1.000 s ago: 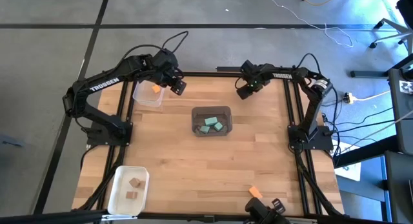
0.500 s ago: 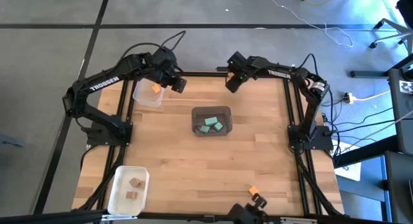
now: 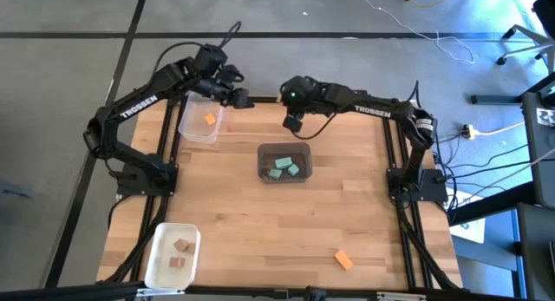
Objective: Sort & place blocks by color
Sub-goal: Put the top yellow block into the transparent bin
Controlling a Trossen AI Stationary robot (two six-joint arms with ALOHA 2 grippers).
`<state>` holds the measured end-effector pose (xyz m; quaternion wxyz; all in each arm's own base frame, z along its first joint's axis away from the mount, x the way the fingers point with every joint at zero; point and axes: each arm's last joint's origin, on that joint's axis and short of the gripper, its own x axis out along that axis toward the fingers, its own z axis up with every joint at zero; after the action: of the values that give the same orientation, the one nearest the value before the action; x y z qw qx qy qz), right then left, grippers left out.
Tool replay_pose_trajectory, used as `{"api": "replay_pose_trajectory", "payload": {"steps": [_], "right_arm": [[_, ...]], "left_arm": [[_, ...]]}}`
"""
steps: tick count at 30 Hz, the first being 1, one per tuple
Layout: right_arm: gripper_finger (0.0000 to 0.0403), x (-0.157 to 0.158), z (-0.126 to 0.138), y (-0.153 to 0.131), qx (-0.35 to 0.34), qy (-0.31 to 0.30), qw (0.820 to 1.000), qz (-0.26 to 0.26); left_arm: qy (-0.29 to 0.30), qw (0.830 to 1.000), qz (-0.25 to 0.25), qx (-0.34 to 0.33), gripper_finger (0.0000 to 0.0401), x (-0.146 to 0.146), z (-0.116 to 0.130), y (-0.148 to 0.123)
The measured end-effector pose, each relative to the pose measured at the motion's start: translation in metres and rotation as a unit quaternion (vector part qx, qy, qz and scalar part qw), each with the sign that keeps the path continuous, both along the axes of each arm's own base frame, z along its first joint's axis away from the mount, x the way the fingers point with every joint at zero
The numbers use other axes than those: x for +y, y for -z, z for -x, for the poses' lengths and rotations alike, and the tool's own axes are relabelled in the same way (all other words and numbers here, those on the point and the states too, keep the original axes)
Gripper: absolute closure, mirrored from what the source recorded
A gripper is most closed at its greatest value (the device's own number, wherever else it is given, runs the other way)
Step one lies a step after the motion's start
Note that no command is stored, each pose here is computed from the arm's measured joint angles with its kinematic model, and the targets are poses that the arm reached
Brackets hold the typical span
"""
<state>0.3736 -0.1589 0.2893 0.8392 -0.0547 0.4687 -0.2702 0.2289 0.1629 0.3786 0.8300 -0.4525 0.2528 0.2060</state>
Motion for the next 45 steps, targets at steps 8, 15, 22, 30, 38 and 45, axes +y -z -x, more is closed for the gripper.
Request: {"api": "replay_pose_trajectory", "payload": {"steps": [8,15,22,30,38,45], "right_arm": [[0.0273,0.037,-0.021,-0.032,-0.044,-0.046,0.996,0.063],[0.0273,0.059,-0.031,-0.046,-0.079,-0.072,0.991,0.078],[0.0273,0.063,-0.034,-0.049,-0.091,-0.077,0.99,0.081],[0.0273,0.072,-0.037,-0.05,-0.095,-0.095,0.987,0.089],[0.0273,0.075,-0.038,-0.051,-0.105,-0.098,0.985,0.091],[0.0273,0.075,-0.039,-0.051,-0.104,-0.099,0.985,0.092]], "left_arm": [[0.022,1.0,0.011,-0.017,0.0208,0.002,-0.005,0.01],[0.039,0.998,0.001,-0.056,0.0208,0.004,-0.01,0.007],[0.036,0.998,0.002,-0.059,0.0208,0.005,-0.01,0.007],[0.004,0.999,-0.031,-0.039,0.0208,0.007,-0.01,0.007],[0.012,0.998,-0.044,-0.035,0.0208,0.005,-0.012,0.008],[0.028,0.998,-0.061,-0.02,0.0249,0.004,-0.023,0.015]]}}
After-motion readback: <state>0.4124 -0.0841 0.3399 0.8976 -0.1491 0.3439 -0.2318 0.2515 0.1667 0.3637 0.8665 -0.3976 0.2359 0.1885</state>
